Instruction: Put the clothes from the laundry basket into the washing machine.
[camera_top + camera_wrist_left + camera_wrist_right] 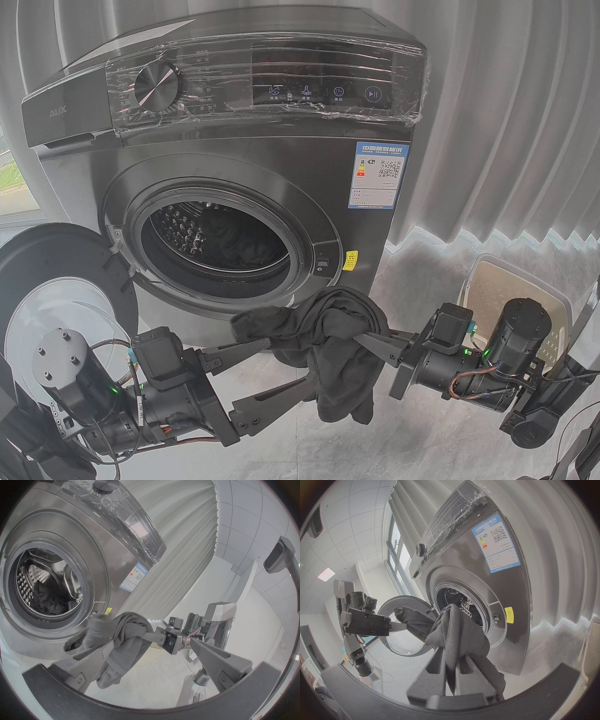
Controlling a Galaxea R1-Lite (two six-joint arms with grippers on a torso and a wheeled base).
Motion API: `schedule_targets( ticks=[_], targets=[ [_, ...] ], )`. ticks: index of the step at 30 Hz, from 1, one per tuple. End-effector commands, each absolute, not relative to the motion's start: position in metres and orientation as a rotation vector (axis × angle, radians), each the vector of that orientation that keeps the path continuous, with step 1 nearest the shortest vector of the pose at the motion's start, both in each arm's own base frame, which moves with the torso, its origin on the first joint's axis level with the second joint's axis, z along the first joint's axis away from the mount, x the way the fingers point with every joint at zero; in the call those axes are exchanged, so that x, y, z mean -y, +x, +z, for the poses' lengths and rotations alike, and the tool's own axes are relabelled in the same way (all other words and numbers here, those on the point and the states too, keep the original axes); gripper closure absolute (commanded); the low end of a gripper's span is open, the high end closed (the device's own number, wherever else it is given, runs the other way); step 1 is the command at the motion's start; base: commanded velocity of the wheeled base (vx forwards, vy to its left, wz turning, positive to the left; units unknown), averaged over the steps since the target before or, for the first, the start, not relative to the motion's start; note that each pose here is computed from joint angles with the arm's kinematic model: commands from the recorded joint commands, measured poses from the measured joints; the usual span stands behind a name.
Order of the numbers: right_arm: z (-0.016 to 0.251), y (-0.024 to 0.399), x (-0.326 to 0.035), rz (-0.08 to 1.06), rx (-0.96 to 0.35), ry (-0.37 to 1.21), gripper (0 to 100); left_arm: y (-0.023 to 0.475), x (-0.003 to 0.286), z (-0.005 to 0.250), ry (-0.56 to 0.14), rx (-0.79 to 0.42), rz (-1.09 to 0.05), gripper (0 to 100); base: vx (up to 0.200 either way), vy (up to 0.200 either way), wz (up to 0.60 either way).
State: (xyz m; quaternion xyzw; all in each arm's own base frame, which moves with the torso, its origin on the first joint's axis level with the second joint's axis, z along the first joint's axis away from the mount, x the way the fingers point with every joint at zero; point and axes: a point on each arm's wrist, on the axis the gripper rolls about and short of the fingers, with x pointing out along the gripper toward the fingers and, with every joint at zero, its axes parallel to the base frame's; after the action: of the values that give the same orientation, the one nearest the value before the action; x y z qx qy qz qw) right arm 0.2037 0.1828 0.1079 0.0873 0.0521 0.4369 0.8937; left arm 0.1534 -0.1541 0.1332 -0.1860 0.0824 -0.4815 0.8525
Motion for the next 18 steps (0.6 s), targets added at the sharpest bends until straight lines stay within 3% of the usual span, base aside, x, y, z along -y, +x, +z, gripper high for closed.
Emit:
schedule_targets(
  ticks=[1,6,14,18],
  targets=[
    [0.108,0.210,-0.179,0.882,-0.101,0.184,100,0.151,0.148,0.124,-0.366,-0.213,-0.995,0,0.000,0.000,0.00],
    [0.112,0.216,-0.176,0.863,-0.081,0.191,100,0.141,0.140,0.111,-0.312,-0.279,-1.029,0,0.000,0.000,0.00],
    [0.112,0.212,-0.180,0.884,-0.086,0.195,100,0.155,0.140,0.114,-0.299,-0.231,-0.991,0,0.000,0.000,0.00],
    [0.112,0.208,-0.183,0.899,-0.087,0.194,100,0.164,0.140,0.114,-0.252,-0.198,-0.966,0,0.000,0.000,0.00]
  ],
)
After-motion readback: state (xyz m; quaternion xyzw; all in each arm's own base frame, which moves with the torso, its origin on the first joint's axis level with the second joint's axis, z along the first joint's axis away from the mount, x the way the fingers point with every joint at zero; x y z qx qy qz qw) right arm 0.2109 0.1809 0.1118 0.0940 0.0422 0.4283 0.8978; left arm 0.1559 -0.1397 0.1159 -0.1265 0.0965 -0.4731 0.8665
